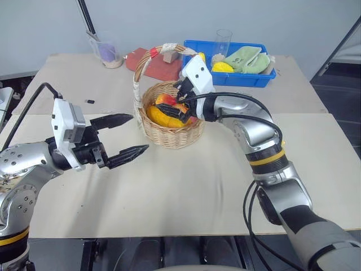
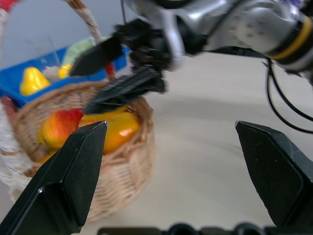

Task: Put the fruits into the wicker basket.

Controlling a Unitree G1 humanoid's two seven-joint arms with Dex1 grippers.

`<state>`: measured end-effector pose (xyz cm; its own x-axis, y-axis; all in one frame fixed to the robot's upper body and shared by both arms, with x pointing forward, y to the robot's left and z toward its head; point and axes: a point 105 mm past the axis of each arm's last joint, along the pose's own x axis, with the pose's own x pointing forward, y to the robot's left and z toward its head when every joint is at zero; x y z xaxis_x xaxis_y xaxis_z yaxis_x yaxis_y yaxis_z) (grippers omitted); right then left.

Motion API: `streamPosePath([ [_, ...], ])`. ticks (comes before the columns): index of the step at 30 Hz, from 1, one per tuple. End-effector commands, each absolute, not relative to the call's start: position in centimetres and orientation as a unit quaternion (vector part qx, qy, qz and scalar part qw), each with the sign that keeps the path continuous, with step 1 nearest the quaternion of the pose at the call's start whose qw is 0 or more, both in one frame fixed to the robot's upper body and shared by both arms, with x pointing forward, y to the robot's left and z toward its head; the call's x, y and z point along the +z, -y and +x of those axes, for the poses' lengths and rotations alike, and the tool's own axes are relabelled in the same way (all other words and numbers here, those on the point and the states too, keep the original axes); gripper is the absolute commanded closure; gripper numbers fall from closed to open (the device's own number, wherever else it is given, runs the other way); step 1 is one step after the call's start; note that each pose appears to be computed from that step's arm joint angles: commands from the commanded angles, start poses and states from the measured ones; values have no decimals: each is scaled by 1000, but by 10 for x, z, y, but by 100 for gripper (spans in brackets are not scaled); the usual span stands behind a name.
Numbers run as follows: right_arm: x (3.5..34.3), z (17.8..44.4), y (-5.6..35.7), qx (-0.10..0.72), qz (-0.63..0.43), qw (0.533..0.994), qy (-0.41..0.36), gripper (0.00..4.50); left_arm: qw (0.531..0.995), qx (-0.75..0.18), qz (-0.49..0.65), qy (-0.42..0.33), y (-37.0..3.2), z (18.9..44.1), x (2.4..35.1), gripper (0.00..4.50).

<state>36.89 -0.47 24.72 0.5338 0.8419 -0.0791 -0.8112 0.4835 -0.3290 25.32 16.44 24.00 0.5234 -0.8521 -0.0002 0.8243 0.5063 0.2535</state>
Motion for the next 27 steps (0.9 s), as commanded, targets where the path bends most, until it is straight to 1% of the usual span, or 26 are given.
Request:
streamPosePath([
  [1, 267, 347, 23, 495, -167, 849, 80, 5, 872, -468, 118, 80, -166, 258, 247, 0],
  [3, 261, 336, 45, 492, -175, 850, 67, 5, 875, -462, 123, 79, -167, 261, 246, 0],
  [5, 257, 334, 64, 466, -180, 864, 58, 5, 876, -458, 128, 78, -168, 263, 245, 0],
  [8, 262, 349, 84, 392, -166, 902, 74, 5, 880, -449, 129, 86, -168, 268, 246, 0],
  [10, 267, 364, 92, 338, -153, 924, 93, 5, 880, -448, 129, 89, -167, 270, 247, 0],
  [12, 265, 376, 92, 318, -132, 934, 93, 5, 879, -450, 129, 89, -166, 271, 247, 0],
  [18, 262, 405, 80, 304, -109, 942, 97, 5, 877, -453, 129, 92, -165, 275, 249, 0],
  [23, 259, 424, 77, 286, -92, 948, 102, 5, 878, -452, 127, 94, -163, 273, 248, 0],
  [24, 257, 427, 77, 283, -88, 950, 100, 29, 878, -452, 127, 94, -163, 273, 248, 0],
  [27, 254, 432, 76, 280, -77, 952, 98, 125, 879, -449, 126, 96, -163, 273, 248, 0],
])
